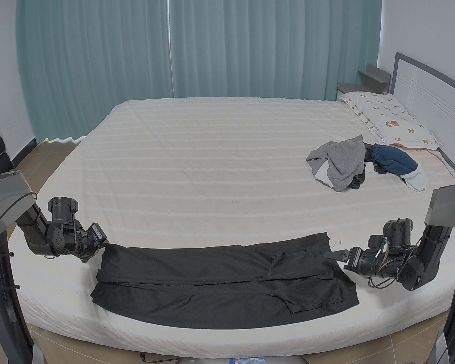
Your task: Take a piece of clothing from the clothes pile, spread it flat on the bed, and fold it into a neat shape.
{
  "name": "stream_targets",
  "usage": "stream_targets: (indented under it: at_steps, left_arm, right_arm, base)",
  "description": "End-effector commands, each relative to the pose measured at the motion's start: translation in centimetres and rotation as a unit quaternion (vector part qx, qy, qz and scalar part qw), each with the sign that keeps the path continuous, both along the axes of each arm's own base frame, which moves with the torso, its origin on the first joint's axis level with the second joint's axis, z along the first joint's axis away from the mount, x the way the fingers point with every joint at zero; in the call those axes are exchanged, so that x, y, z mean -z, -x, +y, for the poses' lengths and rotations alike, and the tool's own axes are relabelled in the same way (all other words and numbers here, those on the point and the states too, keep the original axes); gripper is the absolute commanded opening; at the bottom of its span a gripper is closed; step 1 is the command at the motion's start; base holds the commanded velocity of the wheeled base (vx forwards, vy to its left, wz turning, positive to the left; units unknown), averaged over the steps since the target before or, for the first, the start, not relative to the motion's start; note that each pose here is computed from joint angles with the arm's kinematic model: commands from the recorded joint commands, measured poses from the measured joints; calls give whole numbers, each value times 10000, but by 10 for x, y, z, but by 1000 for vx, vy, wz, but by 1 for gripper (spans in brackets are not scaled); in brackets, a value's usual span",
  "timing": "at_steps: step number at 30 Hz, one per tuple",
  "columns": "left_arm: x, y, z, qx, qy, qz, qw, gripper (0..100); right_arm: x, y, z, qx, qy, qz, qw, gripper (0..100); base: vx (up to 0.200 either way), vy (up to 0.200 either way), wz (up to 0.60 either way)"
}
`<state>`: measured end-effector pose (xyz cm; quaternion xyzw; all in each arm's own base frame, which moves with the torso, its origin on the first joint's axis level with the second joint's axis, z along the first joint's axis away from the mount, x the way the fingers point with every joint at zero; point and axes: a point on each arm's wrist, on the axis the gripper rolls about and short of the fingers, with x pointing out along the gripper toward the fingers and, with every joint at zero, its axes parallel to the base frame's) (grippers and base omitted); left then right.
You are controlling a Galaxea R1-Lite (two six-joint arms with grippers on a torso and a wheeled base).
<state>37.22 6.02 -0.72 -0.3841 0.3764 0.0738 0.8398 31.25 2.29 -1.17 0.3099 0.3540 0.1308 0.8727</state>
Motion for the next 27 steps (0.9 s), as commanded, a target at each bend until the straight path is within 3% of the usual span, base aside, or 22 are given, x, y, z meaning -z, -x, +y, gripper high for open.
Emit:
stream_targets:
  at_steps: [1,7,15,26,27]
  left_arm:
    - [0,0,0,-7,7,6,10000,0]
    - [0,2,0,-7,9,14,10000,0]
    - [0,2,0,-13,3,15,10000,0]
    - [1,2,0,-13,5,22,10000,0]
    - [1,2,0,-13,5,22,10000,0]
  right_arm:
    - [-11,-18,-14,152,-81,-338,9993,100]
    - [-7,-49,4,127,-343,-243,9990,100]
    - [16,-76,25,42,-258,-58,9996,100]
    - [32,-92,27,240,-130,-112,9996,100]
    - [32,-92,27,243,-121,-124,9996,0]
  base:
    - [0,0,0]
    - [0,0,0]
    - [0,0,0]
    - [0,0,0]
    - [0,0,0]
